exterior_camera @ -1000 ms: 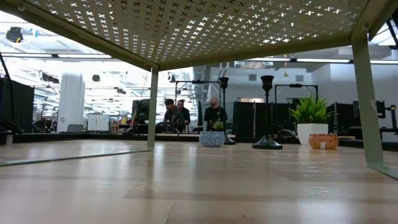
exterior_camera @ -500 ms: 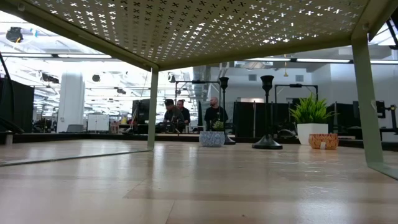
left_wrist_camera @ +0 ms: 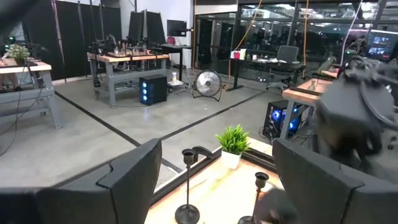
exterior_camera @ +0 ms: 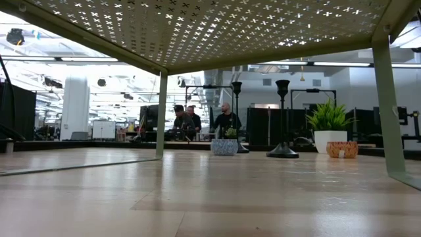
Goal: Pick & Place candle stick holders
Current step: Put the red patterned scented candle on the shelf
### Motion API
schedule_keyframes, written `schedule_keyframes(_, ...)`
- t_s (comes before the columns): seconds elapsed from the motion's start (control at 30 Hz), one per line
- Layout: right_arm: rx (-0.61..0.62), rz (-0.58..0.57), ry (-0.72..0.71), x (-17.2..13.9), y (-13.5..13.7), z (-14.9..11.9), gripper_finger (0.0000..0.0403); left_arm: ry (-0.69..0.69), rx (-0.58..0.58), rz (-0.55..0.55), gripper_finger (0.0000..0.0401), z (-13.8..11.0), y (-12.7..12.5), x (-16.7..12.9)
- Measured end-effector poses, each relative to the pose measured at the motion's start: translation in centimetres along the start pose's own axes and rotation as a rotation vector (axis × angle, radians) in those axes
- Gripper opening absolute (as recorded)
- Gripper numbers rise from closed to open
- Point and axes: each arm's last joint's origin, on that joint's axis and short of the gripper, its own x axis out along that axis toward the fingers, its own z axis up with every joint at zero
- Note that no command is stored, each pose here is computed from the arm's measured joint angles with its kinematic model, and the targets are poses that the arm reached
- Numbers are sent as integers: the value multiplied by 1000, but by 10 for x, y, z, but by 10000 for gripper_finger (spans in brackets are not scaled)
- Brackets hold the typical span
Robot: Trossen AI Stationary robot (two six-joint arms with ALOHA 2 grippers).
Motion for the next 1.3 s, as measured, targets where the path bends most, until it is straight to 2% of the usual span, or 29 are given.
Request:
schedule_keyframes(0.13,59,-19,58,-58,0,15,338,3,39,-120,298,-1,-5,1)
schedule_keyframes(0.23,76,-78,72,-116,8,31,318,19,108,-151,265,-6,-12,3)
schedule_keyframes(0.33,96,-183,80,-167,21,41,287,52,179,-158,202,-14,-18,6)
schedule_keyframes(0.53,176,-406,-18,-258,55,53,207,106,254,-257,35,-28,-31,16)
schedule_keyframes(0.6,199,-479,-41,-278,64,53,174,121,251,-277,11,-32,-33,23)
schedule_keyframes(0.7,218,-532,-72,-299,78,53,121,171,222,-349,4,-40,-36,37)
schedule_keyframes(0.97,245,-517,-88,-317,96,49,14,518,69,-741,2,-80,-34,94)
schedule_keyframes(1.03,250,-501,-77,-316,98,48,4,554,61,-774,2,-86,-30,104)
schedule_keyframes(1.17,264,-483,-50,-313,99,46,12,605,53,-849,2,-95,-22,119)
schedule_keyframes(1.3,275,-474,-24,-309,99,45,14,659,50,-916,2,-106,-25,126)
